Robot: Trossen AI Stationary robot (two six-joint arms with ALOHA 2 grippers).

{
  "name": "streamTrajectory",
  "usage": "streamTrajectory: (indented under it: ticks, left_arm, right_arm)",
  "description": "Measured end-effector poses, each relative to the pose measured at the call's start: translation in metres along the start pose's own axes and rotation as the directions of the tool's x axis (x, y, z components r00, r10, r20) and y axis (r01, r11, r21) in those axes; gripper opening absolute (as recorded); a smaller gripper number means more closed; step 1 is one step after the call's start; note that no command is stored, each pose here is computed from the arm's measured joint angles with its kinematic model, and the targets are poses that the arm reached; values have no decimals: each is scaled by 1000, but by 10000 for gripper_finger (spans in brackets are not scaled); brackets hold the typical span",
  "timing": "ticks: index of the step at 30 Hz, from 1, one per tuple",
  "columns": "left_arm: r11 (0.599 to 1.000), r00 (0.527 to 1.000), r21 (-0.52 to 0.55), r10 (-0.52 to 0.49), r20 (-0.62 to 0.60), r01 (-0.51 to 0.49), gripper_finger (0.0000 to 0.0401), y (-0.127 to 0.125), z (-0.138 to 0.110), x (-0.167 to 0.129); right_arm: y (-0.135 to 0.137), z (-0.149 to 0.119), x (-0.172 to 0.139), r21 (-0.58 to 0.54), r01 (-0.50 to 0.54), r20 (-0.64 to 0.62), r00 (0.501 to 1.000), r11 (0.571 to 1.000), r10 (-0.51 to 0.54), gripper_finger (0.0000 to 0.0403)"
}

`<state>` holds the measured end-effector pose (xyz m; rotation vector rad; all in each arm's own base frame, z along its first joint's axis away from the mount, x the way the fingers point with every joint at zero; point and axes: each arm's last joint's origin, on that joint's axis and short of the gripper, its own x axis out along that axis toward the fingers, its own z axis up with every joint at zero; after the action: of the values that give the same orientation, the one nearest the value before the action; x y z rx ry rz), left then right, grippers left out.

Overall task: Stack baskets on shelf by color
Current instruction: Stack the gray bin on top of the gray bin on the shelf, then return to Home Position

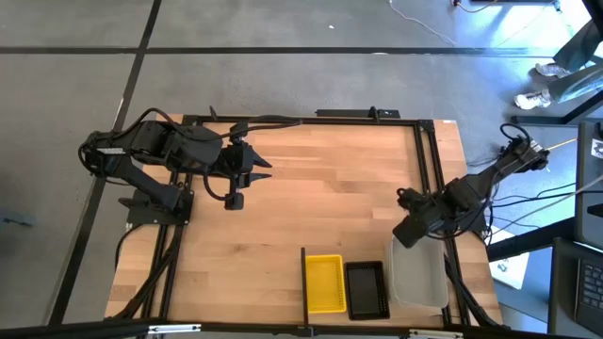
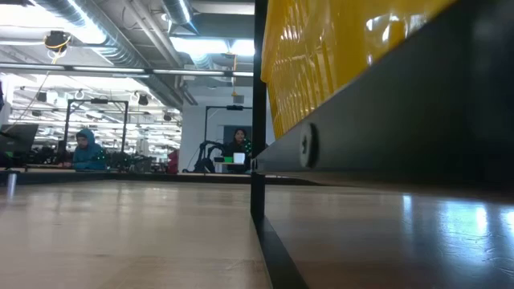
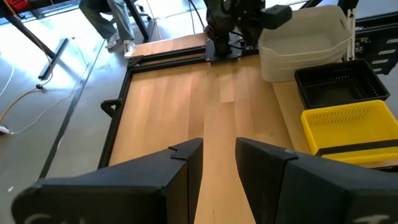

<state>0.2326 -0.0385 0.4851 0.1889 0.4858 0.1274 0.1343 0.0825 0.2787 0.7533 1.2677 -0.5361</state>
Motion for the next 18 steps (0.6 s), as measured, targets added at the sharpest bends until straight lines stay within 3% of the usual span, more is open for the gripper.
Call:
streamTrajectory:
  ticks: [7,12,15,18]
  left_arm:
    - [1000,1000,2,0,-7,0,87,0,-1,0]
    - [1000,1000,3,-1,-24,1,87,0,-2,0]
    - [1000,1000,-13,-1,-24,0,87,0,-2,0]
    - [1000,1000,-24,0,-2,0,87,0,0,0]
  right_arm:
    - [10,-2,5,-5,-108,-47,993,994,108,76]
    - [13,1,-14,-114,-135,-22,991,984,133,76]
    - [19,5,-40,-206,-210,6,976,956,216,76]
    - [28,8,-66,-303,-316,28,940,899,340,76]
